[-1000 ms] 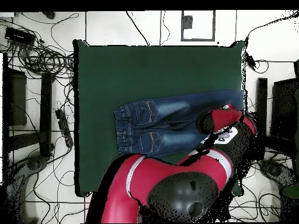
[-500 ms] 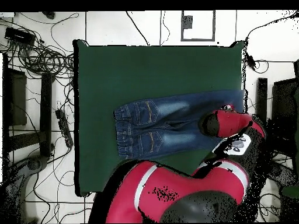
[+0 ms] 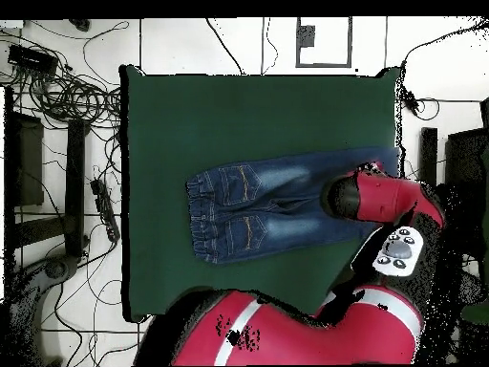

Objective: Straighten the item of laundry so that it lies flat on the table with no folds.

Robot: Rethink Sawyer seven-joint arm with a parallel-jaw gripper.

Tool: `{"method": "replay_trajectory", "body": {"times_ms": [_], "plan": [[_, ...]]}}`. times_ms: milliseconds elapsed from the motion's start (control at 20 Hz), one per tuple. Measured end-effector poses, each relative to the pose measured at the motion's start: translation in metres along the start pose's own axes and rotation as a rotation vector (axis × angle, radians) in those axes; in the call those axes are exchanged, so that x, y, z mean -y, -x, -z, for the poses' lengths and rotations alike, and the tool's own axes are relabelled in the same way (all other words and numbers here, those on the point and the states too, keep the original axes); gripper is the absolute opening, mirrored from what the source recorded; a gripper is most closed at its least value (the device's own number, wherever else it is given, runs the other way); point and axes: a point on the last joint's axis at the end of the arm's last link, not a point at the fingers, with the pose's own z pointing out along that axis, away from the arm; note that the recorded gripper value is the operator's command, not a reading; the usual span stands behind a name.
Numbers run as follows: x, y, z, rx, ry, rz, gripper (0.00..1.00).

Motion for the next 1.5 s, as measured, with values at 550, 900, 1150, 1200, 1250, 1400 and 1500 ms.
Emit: {"method": "replay_trajectory", "body": {"times_ms": [550,900,1150,1200,1250,1400,1500], "plan": [[-0.021,-0.046,0.044,-0.107,0.017,-0.01,1.0],[-0.032,-0.096,0.065,-0.175,0.031,0.002,1.0],[-0.041,-0.13,0.08,-0.217,0.035,0.003,1.0],[-0.042,-0.134,0.083,-0.222,0.036,0.002,1.0],[-0.046,-0.145,0.09,-0.231,0.04,0.002,1.0],[-0.054,-0.166,0.105,-0.252,0.046,0.0,1.0],[-0.057,-0.176,0.113,-0.261,0.049,-0.001,1.0]]}}
